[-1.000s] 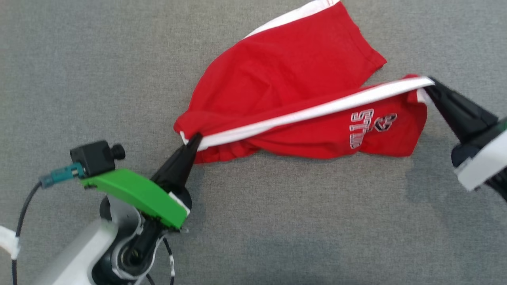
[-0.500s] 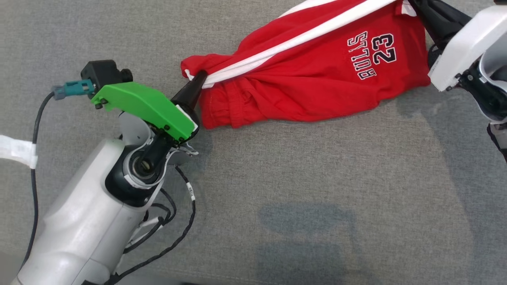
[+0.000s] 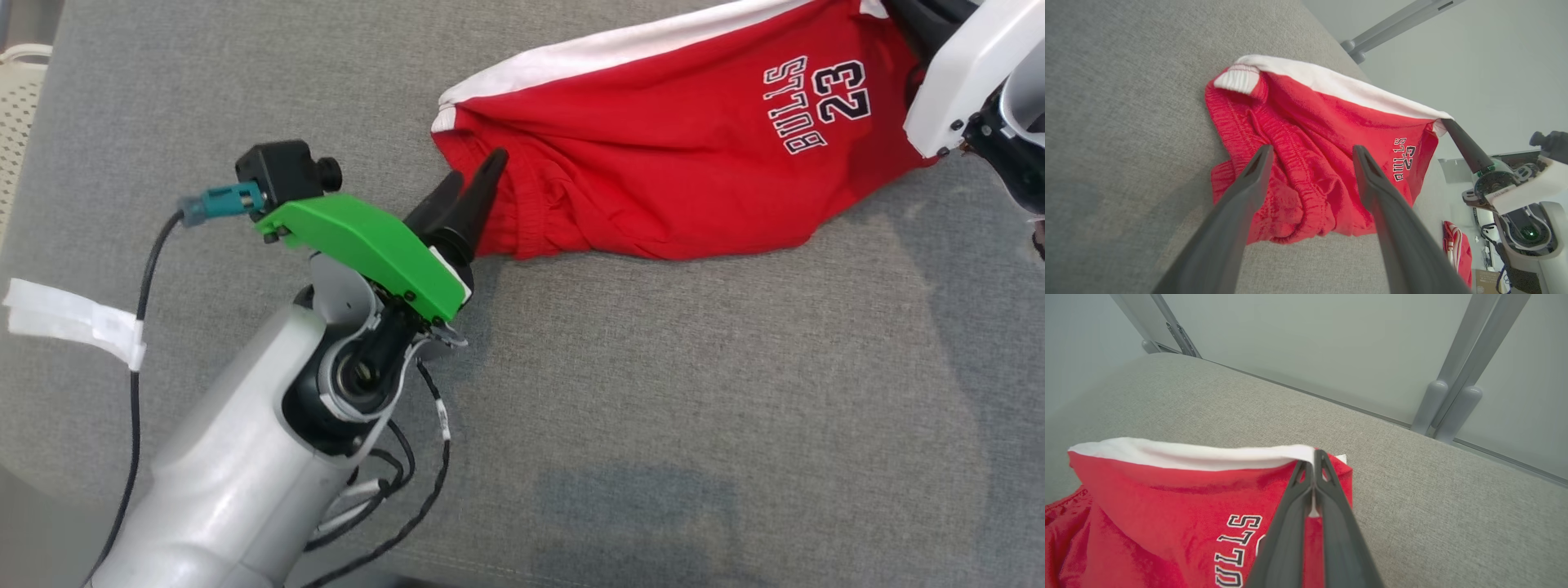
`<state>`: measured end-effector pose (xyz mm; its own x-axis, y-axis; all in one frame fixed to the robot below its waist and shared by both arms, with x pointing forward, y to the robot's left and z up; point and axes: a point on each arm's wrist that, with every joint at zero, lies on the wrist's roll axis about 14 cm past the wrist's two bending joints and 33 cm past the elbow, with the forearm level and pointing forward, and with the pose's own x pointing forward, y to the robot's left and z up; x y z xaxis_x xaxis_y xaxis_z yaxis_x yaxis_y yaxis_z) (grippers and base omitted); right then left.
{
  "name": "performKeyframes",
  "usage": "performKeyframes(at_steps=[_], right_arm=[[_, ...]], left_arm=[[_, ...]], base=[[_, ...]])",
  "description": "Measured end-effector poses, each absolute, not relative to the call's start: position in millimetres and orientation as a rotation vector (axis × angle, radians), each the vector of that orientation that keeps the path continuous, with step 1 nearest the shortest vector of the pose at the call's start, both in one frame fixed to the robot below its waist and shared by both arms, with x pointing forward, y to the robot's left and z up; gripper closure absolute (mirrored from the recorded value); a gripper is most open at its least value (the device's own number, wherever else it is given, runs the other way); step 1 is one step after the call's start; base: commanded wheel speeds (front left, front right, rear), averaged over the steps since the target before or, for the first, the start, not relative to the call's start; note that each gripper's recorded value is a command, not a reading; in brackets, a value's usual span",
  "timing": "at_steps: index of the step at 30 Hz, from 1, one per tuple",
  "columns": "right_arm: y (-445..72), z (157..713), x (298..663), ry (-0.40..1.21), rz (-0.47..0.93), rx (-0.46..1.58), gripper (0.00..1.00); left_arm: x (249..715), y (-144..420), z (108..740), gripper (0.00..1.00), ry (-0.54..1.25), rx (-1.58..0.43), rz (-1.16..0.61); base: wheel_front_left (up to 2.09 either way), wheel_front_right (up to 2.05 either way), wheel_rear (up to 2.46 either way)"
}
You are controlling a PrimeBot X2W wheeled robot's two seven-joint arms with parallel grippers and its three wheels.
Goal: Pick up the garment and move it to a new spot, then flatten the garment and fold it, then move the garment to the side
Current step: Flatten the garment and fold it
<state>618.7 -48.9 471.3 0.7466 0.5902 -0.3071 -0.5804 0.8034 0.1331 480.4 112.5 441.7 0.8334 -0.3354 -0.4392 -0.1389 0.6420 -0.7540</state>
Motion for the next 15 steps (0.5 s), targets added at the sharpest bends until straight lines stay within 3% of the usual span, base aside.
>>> performKeyframes(at_steps=[6,15], right_arm=[[-49.8,467.2,627.6,0.366,0.628,-0.031,1.00],[-38.0,460.4,636.1,0.363,0.623,-0.079,1.00]], left_arm=[[450.5,104.3,457.0,0.00,0.521,-0.889,-0.151],[403.4,142.9,458.3,0.00,0.352,-0.631,-0.028]], base=[[0.00,0.00,0.00],[0.00,0.00,0.00]])
